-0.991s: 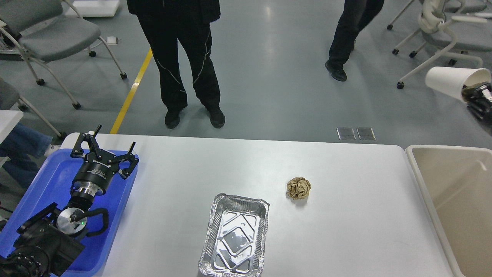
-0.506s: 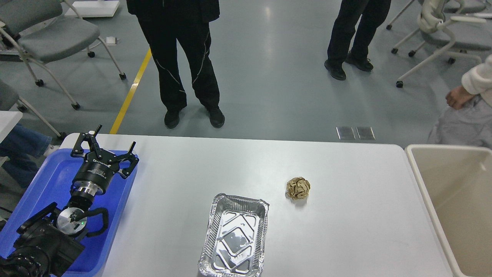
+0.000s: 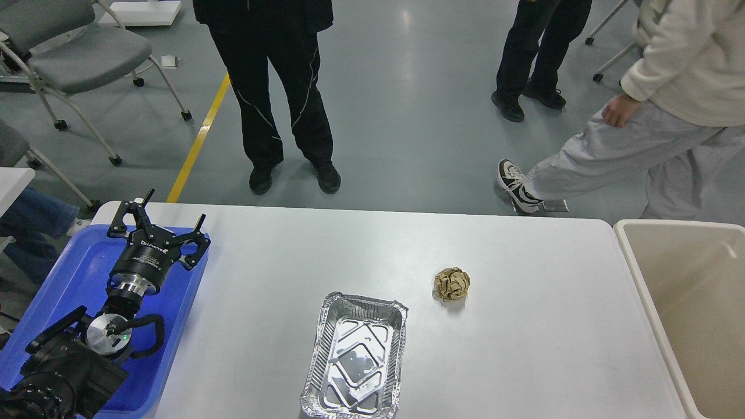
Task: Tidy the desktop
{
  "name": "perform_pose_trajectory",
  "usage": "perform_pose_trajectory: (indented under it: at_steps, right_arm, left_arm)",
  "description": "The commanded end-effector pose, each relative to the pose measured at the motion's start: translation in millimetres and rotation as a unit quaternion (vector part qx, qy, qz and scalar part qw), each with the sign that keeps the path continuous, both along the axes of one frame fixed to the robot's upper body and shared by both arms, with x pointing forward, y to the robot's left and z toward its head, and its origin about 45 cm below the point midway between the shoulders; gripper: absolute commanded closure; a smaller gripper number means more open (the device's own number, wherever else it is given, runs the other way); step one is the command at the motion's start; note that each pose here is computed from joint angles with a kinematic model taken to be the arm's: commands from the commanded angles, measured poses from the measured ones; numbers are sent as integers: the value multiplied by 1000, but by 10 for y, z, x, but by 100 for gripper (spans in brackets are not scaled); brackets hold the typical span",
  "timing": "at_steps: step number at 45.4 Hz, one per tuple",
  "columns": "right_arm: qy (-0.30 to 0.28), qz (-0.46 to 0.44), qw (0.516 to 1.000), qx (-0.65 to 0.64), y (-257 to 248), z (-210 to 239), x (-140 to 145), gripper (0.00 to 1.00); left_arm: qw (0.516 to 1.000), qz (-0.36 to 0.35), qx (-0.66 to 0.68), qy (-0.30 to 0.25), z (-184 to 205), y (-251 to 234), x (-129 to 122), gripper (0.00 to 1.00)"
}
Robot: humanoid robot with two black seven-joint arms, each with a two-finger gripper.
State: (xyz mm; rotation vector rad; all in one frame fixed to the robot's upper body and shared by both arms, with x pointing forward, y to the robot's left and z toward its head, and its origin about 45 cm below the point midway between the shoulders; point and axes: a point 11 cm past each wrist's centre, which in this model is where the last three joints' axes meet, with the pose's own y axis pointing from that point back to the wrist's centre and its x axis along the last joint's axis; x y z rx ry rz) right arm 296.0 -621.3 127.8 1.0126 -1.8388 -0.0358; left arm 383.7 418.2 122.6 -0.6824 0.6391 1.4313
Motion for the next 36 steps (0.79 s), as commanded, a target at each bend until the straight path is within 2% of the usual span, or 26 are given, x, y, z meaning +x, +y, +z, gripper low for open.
perform_pose_trajectory:
  at_steps: [1, 24, 30, 32, 34, 35, 36]
  right_arm:
    - [30, 9, 999, 29, 365, -472, -93, 100]
    - [16, 4, 1000, 27, 386, -426, -19, 100]
    - [7, -6, 1000, 10, 341, -375, -21, 62]
    - [6, -6, 1000, 8, 330, -365, -22, 42]
    - [3, -8, 1000, 6, 320, -351, -19, 16]
    - [1, -8, 1000, 7, 326, -343, -4, 5]
    - [1, -8, 1000, 9, 335, -344, 4, 1]
  left_arm:
    - [1000, 0, 0, 0, -1, 2, -1, 0]
    - [1000, 0, 0, 0, 1, -2, 1, 0]
    - [1000, 0, 0, 0, -1, 2, -1, 0]
    - [1000, 0, 0, 0, -1, 2, -1, 0]
    - [1000, 0, 0, 0, 1, -2, 1, 0]
    - [1000, 0, 0, 0, 1, -2, 1, 0]
    - [1000, 0, 0, 0, 1, -2, 1, 0]
